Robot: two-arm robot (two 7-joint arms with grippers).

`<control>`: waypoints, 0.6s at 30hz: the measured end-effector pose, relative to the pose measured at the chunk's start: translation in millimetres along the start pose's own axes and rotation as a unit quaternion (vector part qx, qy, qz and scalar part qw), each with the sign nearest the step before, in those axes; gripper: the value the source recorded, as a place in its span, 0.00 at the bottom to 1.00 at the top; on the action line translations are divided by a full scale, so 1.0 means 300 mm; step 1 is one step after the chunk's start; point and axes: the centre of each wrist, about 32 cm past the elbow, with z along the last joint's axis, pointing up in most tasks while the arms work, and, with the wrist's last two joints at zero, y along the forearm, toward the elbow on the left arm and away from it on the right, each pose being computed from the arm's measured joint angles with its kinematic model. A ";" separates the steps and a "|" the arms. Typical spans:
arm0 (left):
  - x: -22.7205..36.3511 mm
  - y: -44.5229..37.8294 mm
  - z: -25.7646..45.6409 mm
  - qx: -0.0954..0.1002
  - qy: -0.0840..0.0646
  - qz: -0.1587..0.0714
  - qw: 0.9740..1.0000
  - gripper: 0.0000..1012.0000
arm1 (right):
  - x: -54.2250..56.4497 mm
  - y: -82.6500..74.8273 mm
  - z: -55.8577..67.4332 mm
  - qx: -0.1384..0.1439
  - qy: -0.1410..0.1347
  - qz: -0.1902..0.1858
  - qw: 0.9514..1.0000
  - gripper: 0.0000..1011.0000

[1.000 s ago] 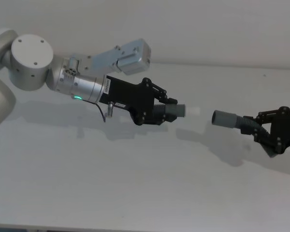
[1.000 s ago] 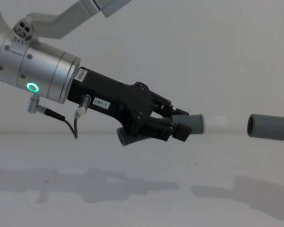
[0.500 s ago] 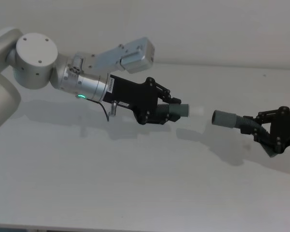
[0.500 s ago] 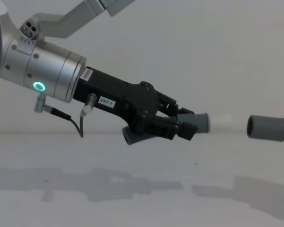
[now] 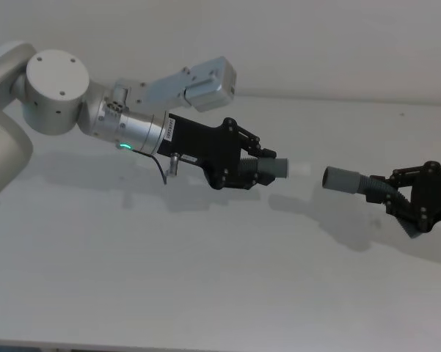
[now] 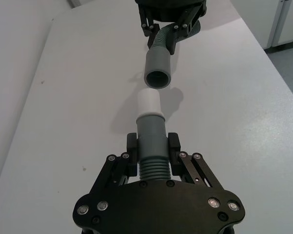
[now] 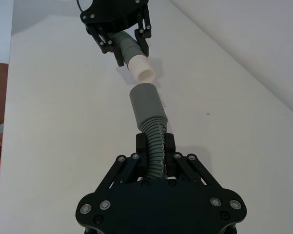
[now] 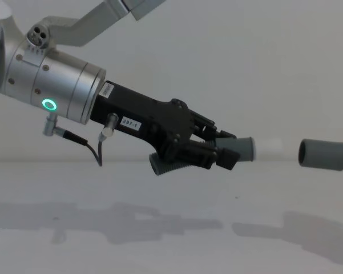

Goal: Use both hands to pick up one end of the pipe from the table, align the ends, and insert them.

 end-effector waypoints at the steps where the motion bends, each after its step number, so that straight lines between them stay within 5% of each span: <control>1: -0.001 0.000 0.000 0.001 0.000 0.000 1.000 0.35 | 0.000 0.001 -0.001 0.000 0.001 0.000 1.000 0.20; 18: -0.001 -0.012 0.001 0.001 0.001 -0.008 1.000 0.35 | 0.004 0.013 -0.001 -0.002 0.004 0.006 1.000 0.20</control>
